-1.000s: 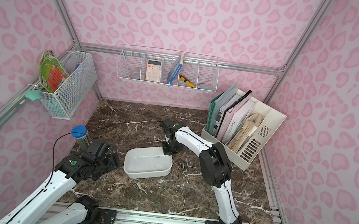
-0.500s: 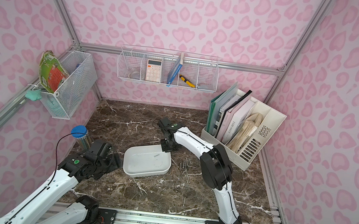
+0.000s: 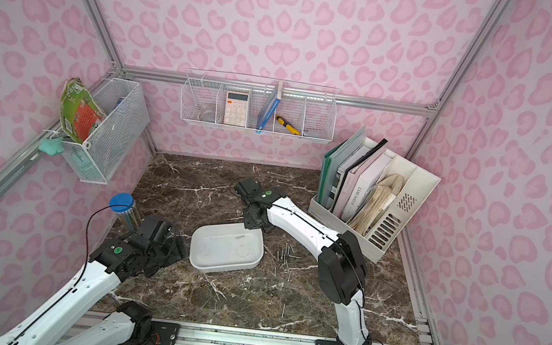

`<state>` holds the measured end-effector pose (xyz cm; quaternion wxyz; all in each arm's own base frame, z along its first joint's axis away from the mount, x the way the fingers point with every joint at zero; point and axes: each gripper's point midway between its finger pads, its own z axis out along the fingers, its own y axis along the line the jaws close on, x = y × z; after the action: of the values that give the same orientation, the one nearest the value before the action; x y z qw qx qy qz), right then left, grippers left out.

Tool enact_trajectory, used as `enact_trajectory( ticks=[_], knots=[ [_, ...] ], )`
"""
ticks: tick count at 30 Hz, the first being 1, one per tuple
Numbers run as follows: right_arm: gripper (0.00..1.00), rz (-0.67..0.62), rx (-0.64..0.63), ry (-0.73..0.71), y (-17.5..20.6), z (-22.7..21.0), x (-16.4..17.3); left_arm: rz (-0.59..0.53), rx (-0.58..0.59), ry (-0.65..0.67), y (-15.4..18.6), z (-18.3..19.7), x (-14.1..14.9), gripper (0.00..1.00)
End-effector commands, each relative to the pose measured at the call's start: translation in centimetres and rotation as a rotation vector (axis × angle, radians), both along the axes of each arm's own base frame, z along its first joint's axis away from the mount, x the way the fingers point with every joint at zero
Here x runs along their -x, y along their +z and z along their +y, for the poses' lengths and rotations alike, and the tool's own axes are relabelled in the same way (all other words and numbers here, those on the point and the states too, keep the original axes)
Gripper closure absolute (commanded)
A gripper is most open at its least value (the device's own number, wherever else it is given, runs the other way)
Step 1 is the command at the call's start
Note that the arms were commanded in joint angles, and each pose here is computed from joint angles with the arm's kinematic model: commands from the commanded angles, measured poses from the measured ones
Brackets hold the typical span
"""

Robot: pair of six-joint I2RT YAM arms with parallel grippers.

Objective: Take out the screws from the storage box
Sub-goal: Adjust the storage box at the center of the board, then pick up the screw from the storage box.

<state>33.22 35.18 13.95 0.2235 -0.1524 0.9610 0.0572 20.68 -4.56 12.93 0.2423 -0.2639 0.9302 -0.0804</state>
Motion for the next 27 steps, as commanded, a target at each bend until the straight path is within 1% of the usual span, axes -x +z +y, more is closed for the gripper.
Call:
enact_trajectory(
  ticks=[1, 3, 6, 10, 13, 14, 18, 23, 27],
  knots=[
    [0.79, -0.029, -0.114, -0.095, 0.7, 1.8, -0.4, -0.006, -0.013, 0.02, -0.1, 0.4, 0.1, 0.15],
    [0.79, -0.003, -0.197, -0.125, 0.4, 3.3, -0.2, -0.008, -0.013, 0.021, -0.1, 0.4, 0.1, 0.15],
    [0.79, 0.039, -0.282, -0.182, -0.7, 4.7, 0.0, -0.013, -0.015, 0.024, -0.1, 0.5, 0.1, 0.15],
    [0.77, 0.054, -0.32, -0.233, -1.9, 6.1, 0.2, -0.014, -0.02, 0.032, -0.1, 0.8, 0.3, 0.15],
    [0.6, 0.091, -0.343, -0.278, -3.1, 6.6, 0.6, -0.023, -0.014, 0.036, -0.1, 0.8, 0.4, 0.15],
    [0.59, 0.106, -0.35, -0.289, -3.5, 6.7, 0.8, -0.025, -0.014, 0.037, -0.1, 0.8, 0.4, 0.15],
    [0.58, 0.154, -0.37, -0.361, -5.0, 6.3, 1.7, -0.034, -0.006, 0.039, 0.0, 0.8, 0.5, 0.15],
    [0.62, 0.165, -0.382, -0.426, -6.0, 6.1, 1.7, -0.043, 0.003, 0.042, -0.4, 0.7, 0.4, 0.15],
    [0.62, 0.155, -0.331, -0.464, -7.1, 5.8, 1.0, -0.043, 0.0, 0.042, -0.5, 0.7, 0.4, 0.15]
  ],
)
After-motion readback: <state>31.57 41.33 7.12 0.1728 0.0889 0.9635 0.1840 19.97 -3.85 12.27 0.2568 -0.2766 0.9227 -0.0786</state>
